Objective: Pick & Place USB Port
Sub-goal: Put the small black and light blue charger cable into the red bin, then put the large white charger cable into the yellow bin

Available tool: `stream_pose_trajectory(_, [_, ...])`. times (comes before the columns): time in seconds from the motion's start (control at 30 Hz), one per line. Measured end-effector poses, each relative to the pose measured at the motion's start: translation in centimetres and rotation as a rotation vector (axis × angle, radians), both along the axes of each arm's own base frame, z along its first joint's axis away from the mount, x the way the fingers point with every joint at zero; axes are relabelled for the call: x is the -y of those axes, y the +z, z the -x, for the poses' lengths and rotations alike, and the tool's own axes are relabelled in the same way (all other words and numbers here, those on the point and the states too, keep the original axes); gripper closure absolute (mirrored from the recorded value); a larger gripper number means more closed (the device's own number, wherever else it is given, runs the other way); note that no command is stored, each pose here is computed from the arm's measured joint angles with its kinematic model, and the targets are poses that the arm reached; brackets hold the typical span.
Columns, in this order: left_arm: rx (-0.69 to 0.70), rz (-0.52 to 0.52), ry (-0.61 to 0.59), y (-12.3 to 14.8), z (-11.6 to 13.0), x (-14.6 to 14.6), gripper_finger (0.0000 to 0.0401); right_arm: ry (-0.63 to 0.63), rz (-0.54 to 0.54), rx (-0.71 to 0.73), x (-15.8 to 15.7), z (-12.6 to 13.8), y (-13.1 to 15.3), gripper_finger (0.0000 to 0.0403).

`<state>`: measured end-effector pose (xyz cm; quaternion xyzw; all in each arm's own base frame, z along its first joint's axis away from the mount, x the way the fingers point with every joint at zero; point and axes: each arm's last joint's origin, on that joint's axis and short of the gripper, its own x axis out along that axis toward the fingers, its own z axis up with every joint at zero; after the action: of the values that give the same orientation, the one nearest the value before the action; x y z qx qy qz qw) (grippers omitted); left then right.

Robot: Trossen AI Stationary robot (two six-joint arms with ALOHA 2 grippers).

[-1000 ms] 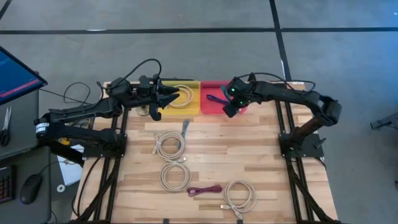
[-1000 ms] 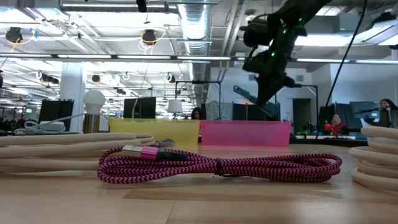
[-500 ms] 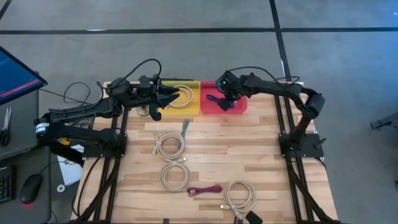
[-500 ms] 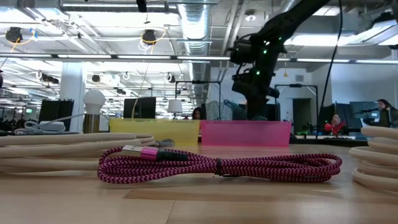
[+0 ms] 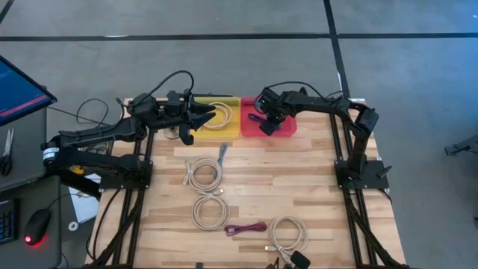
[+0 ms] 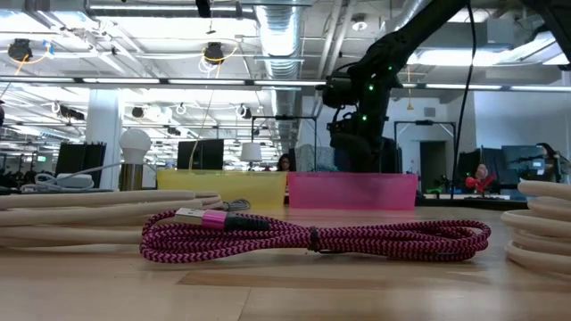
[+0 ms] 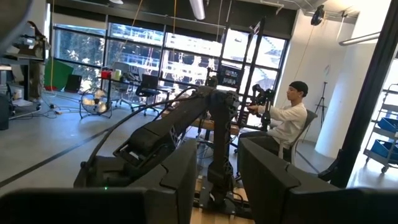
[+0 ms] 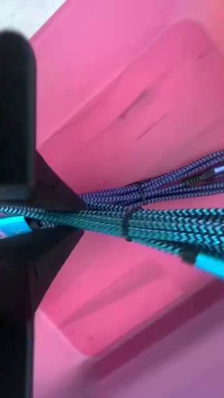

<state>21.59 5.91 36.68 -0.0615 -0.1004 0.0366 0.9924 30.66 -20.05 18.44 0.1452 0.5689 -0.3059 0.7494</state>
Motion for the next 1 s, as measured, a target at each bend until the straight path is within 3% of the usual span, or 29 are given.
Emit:
stream_pose_trajectory(0.27, [-0.002, 0.0, 0.0, 0.0, 0.0, 0.0, 0.0284, 0.023, 0.004, -0.012, 0.0, 0.7, 1.1, 0.0289])
stream_pose_trajectory(0.5, [-0.009, 0.002, 0.0, -0.1, 0.0, 0.0, 0.0284, 0.138, -0.023, -0.039, -2.1, 1.0, 6.1, 0.0274])
stream_pose_trajectory(0.83, [-0.025, 0.008, 0.0, -0.2, 0.0, 0.0, 0.0284, 0.424, -0.323, 0.307, -8.7, 1.6, 13.1, 0.0289])
stream_pose_trajectory(1.0, [-0.025, 0.008, -0.001, -0.2, 0.0, 0.0, 0.0284, 0.454, -0.429, 0.407, -12.2, 2.4, 15.5, 0.029])
